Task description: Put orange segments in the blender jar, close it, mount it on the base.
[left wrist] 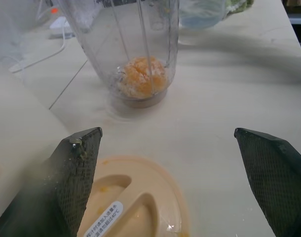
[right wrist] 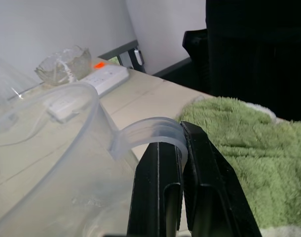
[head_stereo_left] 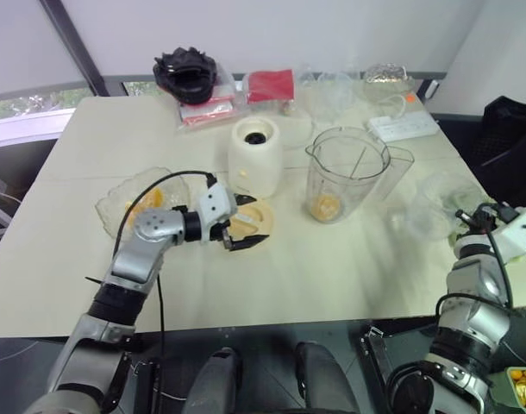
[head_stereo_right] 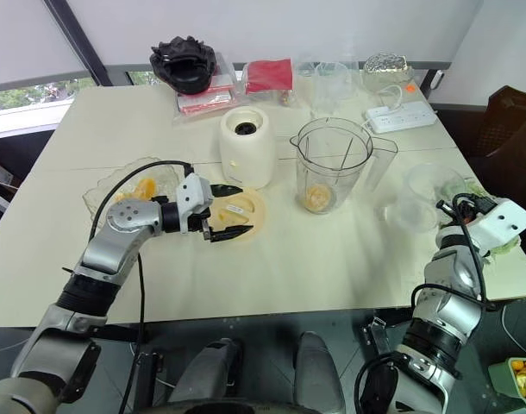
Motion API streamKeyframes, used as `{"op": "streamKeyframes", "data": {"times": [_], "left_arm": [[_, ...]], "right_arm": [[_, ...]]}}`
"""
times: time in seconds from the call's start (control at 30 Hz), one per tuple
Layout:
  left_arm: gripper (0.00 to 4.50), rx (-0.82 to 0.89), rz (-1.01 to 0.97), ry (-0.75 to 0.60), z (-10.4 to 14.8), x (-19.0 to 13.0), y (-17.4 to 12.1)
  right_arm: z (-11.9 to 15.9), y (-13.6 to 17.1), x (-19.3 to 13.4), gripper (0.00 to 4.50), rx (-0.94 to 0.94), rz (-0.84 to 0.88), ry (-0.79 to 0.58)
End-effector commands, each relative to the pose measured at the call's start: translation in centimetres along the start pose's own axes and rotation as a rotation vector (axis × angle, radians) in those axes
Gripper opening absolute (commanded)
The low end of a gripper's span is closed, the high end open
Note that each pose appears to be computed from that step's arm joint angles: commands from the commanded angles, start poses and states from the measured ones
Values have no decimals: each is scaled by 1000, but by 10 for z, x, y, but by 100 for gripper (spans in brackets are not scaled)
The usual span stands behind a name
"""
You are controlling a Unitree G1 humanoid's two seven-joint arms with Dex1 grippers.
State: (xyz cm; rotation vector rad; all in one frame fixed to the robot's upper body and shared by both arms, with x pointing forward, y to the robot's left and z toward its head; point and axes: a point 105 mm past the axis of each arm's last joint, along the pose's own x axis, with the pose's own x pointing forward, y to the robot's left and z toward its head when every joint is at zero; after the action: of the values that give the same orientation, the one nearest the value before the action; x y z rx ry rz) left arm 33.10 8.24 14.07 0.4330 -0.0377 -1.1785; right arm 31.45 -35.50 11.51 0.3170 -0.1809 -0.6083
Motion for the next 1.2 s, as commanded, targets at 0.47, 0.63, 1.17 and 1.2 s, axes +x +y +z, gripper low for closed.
{"op": "streamKeyframes", "data": {"times": [0.47, 0.63, 1.17, 1.2], "left_arm": [[450, 42, 34, -15, 14, -10, 2], [450, 37, 36, -18, 14, -10, 2], [450, 37, -33, 27, 9, -4, 23], [450, 43, -48, 38, 7, -4, 25]], "right_arm": [[-19, -12, -2, 141, -65, -51, -19], [-22, -15, -9, 354, -105, -46, 0], [-10, 17, -98, 354, -115, 277, 197], [-6, 20, -104, 354, -136, 313, 216]]}}
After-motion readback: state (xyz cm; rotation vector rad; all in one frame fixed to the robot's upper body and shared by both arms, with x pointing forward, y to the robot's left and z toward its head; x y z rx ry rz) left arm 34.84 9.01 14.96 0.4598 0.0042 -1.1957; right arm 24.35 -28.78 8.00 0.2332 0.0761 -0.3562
